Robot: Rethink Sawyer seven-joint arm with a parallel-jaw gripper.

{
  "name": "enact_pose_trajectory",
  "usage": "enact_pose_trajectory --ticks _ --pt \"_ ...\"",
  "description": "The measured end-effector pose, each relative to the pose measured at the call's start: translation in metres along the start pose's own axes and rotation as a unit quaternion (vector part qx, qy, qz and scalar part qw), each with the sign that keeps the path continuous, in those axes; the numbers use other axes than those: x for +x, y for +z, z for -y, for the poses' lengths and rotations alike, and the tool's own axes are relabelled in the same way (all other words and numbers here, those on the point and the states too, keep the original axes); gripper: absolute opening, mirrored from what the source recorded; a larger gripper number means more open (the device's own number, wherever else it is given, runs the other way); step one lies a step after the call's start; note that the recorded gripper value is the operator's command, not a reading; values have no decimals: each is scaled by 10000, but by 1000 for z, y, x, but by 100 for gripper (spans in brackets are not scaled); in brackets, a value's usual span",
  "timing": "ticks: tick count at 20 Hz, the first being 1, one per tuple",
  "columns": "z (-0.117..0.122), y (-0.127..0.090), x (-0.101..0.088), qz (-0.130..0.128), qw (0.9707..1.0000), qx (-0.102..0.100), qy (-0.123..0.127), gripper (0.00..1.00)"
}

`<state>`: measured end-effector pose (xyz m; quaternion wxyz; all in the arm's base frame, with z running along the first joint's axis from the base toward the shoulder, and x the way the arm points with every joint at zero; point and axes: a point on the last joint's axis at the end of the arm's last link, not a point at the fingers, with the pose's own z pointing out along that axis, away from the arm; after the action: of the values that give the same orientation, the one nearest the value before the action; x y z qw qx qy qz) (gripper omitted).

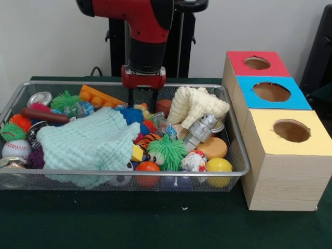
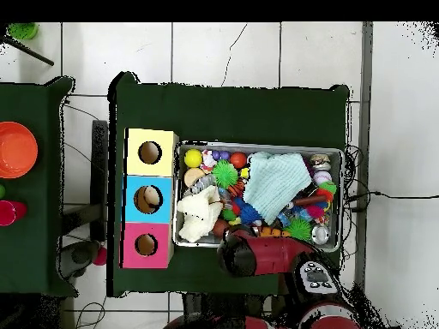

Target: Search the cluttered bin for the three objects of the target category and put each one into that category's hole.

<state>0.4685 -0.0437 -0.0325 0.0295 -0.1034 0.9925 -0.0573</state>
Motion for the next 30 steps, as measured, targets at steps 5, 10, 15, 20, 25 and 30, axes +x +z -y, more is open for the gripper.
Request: enact_pose_trajectory --ticks 5,10,15,20,25,30 --pt "-1 1 1 -18 10000 -14 24 100" --pt "-2 2 -1 14 10000 -16 64 100" --pt "-6 7 1 43 10000 -46 56 0" --pt "-7 9 1 70 9999 -54 60 0" --pt "-5 10 1 98 9999 -58 85 0" --pt "-2 9 0 118 9998 -71 125 0"
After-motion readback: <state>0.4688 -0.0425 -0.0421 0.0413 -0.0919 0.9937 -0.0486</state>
